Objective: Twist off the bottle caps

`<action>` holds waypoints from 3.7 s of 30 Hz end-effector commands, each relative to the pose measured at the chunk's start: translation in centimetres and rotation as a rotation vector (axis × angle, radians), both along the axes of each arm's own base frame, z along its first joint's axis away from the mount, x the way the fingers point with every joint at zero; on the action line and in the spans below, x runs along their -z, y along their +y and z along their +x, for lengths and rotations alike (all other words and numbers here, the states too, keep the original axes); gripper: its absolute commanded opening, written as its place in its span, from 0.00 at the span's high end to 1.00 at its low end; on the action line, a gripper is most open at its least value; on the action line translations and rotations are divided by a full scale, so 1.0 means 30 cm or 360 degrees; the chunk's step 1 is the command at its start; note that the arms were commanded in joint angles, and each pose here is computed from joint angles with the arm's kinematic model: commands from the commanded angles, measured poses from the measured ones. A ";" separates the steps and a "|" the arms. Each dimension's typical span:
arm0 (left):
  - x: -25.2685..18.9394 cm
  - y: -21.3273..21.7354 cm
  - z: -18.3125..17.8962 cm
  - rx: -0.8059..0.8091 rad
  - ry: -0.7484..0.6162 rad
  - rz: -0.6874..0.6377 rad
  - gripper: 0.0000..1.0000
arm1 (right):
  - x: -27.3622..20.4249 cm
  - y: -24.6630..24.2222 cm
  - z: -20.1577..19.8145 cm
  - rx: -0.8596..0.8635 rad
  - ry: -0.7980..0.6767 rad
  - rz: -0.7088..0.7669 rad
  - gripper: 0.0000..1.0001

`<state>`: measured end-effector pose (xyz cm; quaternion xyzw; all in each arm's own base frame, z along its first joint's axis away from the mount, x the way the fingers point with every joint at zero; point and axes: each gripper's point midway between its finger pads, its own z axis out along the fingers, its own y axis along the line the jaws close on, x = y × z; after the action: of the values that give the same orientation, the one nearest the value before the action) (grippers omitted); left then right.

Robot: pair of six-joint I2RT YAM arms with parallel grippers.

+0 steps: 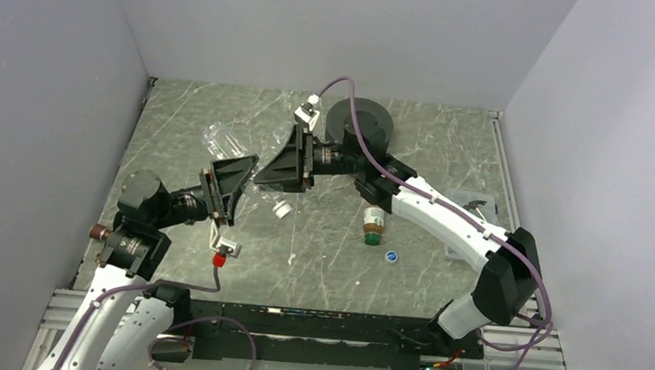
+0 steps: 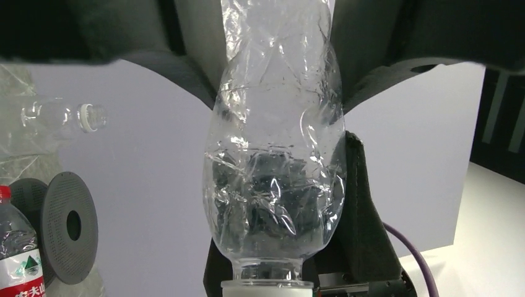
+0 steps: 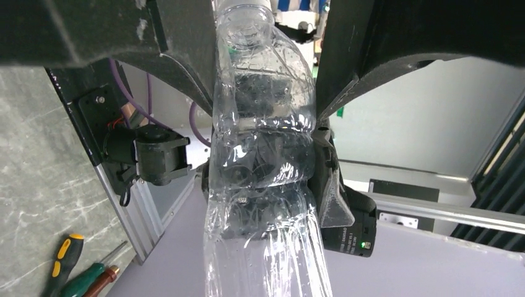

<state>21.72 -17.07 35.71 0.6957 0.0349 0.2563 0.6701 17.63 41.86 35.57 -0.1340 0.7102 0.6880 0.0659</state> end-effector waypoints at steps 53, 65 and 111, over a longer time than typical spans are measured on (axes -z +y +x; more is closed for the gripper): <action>-0.101 0.071 0.086 -0.0361 0.2315 -0.1563 0.53 | -0.512 0.013 0.274 0.1306 -0.1447 -0.0149 0.37; -0.119 0.076 0.084 -0.0345 0.2305 -0.1608 0.53 | -0.458 0.019 0.299 0.1336 -0.1405 -0.0228 0.48; -0.121 -0.004 0.032 -0.0197 0.2556 -0.1408 0.52 | -0.616 -0.138 0.186 0.1204 -0.1668 -0.0066 0.00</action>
<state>19.90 -19.31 39.45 0.3523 0.6117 -0.4111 0.5768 21.73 39.27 52.15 -0.2682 0.5592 0.5248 0.5830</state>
